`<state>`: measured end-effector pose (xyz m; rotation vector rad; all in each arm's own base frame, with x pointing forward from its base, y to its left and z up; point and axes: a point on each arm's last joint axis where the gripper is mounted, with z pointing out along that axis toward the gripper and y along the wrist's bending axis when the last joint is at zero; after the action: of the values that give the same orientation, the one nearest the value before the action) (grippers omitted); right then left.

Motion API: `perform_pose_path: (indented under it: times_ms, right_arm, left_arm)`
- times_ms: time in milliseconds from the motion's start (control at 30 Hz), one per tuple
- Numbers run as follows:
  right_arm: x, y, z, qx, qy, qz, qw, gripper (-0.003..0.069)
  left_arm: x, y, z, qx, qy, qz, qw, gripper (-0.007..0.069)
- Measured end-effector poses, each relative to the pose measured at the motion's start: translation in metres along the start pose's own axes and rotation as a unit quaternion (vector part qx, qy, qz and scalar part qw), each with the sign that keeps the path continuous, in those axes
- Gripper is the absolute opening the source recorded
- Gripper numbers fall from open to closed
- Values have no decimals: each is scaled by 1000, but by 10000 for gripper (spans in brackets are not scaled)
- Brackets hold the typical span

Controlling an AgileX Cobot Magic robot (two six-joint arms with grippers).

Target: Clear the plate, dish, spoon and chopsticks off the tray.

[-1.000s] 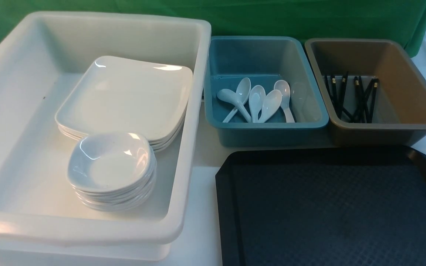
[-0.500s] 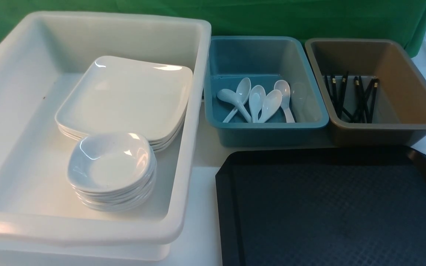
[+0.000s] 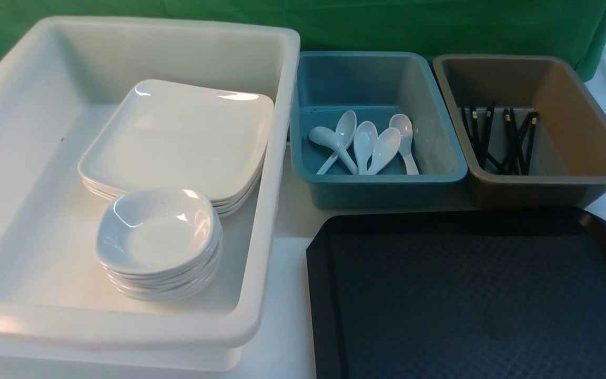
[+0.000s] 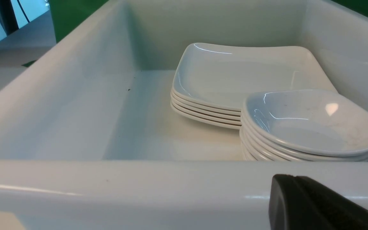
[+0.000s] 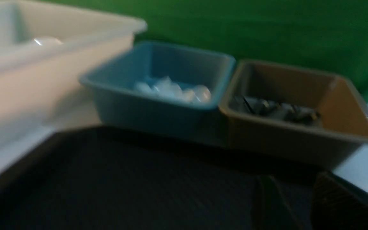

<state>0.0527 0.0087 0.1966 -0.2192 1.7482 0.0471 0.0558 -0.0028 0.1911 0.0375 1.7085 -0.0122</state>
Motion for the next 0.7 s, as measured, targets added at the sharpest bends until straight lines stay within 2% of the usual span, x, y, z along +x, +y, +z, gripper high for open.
perform_pose_path:
  times_ms: [133,233,700]
  right_arm:
    - [22,-6,2,65,67,26,995,237]
    - [22,-7,2,82,71,31,994,237]
    - [23,-7,2,82,72,32,994,237]
  left_arm:
    - [0,0,0,0,0,0,1000,3]
    - [0,0,0,0,0,0,1000,3]
    - [0,0,0,0,0,0,1000,3]
